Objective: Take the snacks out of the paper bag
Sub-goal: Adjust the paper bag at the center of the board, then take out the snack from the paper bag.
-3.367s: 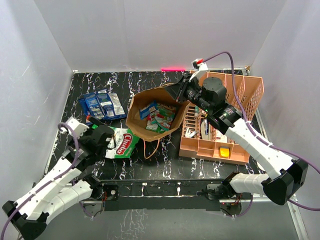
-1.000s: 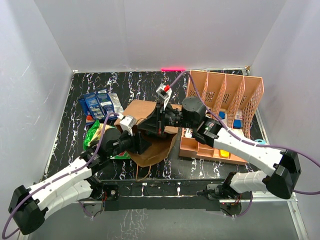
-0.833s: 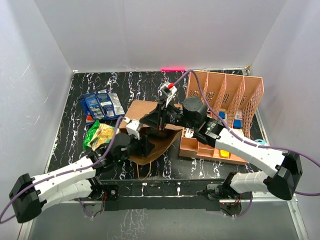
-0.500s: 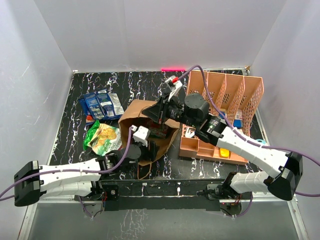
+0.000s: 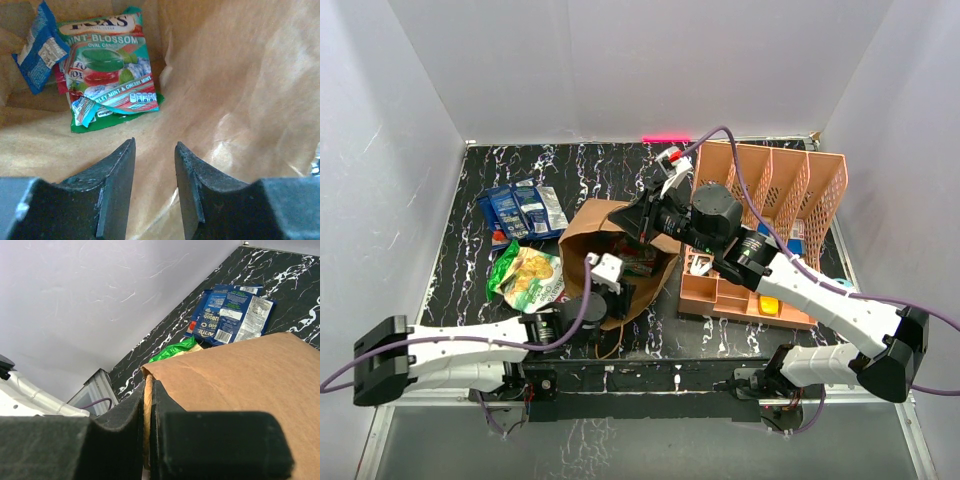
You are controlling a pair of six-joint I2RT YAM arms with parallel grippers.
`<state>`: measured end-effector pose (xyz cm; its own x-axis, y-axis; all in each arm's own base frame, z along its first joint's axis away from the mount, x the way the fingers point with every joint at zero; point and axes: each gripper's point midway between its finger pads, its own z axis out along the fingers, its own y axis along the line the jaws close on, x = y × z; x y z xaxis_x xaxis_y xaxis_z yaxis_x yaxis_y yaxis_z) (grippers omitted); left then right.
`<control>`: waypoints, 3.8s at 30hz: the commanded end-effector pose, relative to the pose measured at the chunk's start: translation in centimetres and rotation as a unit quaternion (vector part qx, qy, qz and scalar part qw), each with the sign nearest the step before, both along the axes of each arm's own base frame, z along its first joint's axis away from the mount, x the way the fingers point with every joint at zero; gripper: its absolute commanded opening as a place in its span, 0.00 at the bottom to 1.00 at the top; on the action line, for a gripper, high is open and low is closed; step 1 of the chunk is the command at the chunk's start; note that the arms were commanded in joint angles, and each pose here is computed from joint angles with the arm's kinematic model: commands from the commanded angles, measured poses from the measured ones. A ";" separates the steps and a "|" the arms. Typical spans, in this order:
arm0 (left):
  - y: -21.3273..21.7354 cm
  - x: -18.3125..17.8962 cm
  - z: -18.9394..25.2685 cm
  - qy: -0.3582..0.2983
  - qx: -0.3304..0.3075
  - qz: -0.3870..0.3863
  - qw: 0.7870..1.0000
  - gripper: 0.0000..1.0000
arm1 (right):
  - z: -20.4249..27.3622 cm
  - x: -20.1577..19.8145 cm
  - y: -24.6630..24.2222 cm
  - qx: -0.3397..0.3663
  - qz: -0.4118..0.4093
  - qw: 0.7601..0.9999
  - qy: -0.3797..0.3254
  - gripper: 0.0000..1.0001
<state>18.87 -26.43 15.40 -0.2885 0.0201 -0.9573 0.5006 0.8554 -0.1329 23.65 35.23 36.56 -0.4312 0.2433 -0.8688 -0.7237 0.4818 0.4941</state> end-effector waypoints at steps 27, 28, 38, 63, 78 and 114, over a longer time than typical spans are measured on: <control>-1.3 11.4 -5.2 0.021 0.080 0.174 0.981 0.84 | 5.1 -0.2 -1.2 0.036 -0.013 0.998 -0.049 0.07; -1.4 11.6 -5.3 0.024 0.083 0.180 0.980 0.84 | 5.0 -0.2 -1.2 0.036 -0.014 0.998 -0.048 0.07; 0.4 12.8 -8.2 0.034 0.131 0.204 0.969 0.71 | 4.8 -0.2 -1.3 0.037 -0.018 0.998 -0.046 0.07; -0.5 9.5 -2.8 0.065 0.057 0.112 0.990 0.10 | 4.8 0.3 -2.2 0.034 -0.042 0.997 -0.048 0.08; 1.0 10.4 -8.4 0.140 0.121 0.191 0.964 0.74 | 4.6 0.2 -1.9 0.034 -0.037 0.998 -0.045 0.07; 1.4 4.3 4.2 0.081 0.022 -0.004 0.996 0.00 | 4.3 5.7 -3.7 -0.025 -0.177 0.982 -0.058 0.08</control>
<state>24.48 -25.48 16.80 -0.4825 0.0481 -0.8746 0.4115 0.8939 -0.1779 27.34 33.07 38.06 -0.3194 0.2683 -0.9088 -0.6258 0.6605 0.4149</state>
